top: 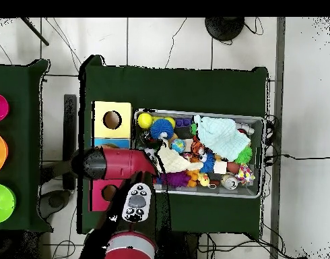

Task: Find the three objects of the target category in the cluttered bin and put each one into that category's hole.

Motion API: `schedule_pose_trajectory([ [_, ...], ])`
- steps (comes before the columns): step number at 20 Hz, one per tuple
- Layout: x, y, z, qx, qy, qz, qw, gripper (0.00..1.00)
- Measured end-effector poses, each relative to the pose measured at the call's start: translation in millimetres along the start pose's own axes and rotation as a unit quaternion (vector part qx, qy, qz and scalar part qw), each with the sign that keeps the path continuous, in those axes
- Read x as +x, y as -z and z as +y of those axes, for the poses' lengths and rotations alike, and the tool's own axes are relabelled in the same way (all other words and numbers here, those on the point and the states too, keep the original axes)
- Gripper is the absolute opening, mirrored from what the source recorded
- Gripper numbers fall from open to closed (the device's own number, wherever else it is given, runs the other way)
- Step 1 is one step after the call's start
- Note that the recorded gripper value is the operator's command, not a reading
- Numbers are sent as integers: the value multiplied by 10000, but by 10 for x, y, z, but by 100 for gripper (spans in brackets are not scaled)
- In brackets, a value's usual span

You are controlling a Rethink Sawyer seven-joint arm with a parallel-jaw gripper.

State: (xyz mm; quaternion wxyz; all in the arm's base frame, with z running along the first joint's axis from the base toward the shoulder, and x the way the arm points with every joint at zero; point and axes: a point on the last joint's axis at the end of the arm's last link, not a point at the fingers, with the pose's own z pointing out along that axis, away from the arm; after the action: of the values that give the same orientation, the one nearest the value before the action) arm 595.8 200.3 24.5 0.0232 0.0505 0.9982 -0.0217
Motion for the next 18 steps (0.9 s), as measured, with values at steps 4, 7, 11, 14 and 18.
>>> schedule_pose_trajectory([
  [4, 35, 82, -6, -5, -10, 137, 9999, 0],
  [7, -33, 201, -48, -5, -51, 67, 10000, 100],
  [11, -35, 257, 21, -59, -27, 90, 9999, 100],
  [14, -22, 320, 79, -99, 7, 157, 9998, 100],
  [18, -44, 384, 44, -109, -26, 209, 9997, 100],
])
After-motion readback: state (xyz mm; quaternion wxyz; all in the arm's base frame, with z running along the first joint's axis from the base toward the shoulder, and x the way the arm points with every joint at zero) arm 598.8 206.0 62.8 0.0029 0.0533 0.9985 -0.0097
